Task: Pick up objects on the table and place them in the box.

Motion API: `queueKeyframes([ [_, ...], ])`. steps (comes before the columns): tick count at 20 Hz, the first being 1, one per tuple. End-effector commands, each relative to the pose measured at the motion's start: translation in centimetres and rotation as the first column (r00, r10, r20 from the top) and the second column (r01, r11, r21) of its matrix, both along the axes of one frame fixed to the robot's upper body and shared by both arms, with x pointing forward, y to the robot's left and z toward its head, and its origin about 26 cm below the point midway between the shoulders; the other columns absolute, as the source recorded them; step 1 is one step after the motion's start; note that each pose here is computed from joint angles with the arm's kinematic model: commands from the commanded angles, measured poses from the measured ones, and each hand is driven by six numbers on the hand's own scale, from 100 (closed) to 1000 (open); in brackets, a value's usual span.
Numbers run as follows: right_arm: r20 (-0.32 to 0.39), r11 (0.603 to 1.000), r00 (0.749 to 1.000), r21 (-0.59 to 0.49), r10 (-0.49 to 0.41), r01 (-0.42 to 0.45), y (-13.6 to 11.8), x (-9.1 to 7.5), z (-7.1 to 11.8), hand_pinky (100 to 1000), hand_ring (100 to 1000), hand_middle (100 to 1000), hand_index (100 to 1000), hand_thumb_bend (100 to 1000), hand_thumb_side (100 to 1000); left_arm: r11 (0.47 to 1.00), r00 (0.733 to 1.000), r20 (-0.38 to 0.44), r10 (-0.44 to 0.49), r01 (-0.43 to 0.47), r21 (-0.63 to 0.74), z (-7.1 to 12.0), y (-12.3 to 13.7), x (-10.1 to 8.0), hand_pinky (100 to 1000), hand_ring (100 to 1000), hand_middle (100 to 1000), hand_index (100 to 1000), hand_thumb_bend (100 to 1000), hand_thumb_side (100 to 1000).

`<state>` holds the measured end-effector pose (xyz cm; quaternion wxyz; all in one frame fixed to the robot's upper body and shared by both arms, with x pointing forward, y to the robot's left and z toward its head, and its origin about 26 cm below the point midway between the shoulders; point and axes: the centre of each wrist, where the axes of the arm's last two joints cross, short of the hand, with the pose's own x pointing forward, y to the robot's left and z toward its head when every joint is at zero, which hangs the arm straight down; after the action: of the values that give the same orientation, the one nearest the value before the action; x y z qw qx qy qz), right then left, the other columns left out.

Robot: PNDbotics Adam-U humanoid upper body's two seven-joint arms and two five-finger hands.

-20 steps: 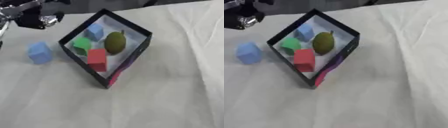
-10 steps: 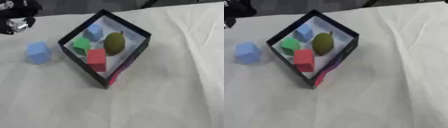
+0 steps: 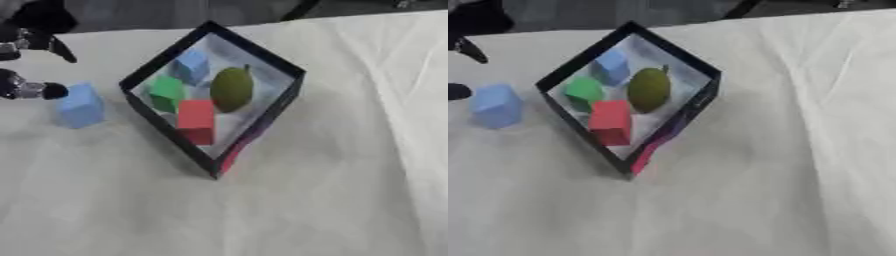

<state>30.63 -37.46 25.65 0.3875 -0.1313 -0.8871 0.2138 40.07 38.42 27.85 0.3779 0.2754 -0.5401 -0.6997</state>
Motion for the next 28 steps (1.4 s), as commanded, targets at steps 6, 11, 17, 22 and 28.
queueKeyframes([
  [6,0.024,0.999,1.0,-0.031,-0.007,0.008,-0.3,-0.2,1.1,915,740,692,818,100,526,0.987,0.989,0.036,0.146,-0.148,0.063,0.8,2.7,0.5,991,957,838,920,547,426],
  [11,0.023,0.999,1.0,-0.032,-0.009,0.009,-0.3,-0.2,1.1,914,739,691,816,100,522,0.977,0.979,0.065,0.192,-0.197,0.081,-0.3,2.3,1.2,990,963,848,937,564,479],
  [17,0.023,0.999,1.0,-0.033,-0.01,0.011,-0.3,-0.1,1.0,914,739,691,815,100,516,0.972,0.977,0.076,0.199,-0.206,0.112,-1.4,2.3,1.9,978,957,842,939,527,557],
  [22,0.021,0.999,1.0,-0.033,-0.016,0.017,-0.4,0.0,1.0,914,737,689,814,100,509,0.976,0.978,0.038,0.206,-0.208,0.065,-1.9,2.3,2.4,959,946,828,930,432,686],
  [28,0.015,0.999,1.0,-0.032,-0.021,0.021,-0.4,0.1,0.9,914,736,689,813,100,505,0.971,0.972,0.015,0.235,-0.235,0.032,-1.7,2.5,2.5,956,944,827,924,452,687],
])
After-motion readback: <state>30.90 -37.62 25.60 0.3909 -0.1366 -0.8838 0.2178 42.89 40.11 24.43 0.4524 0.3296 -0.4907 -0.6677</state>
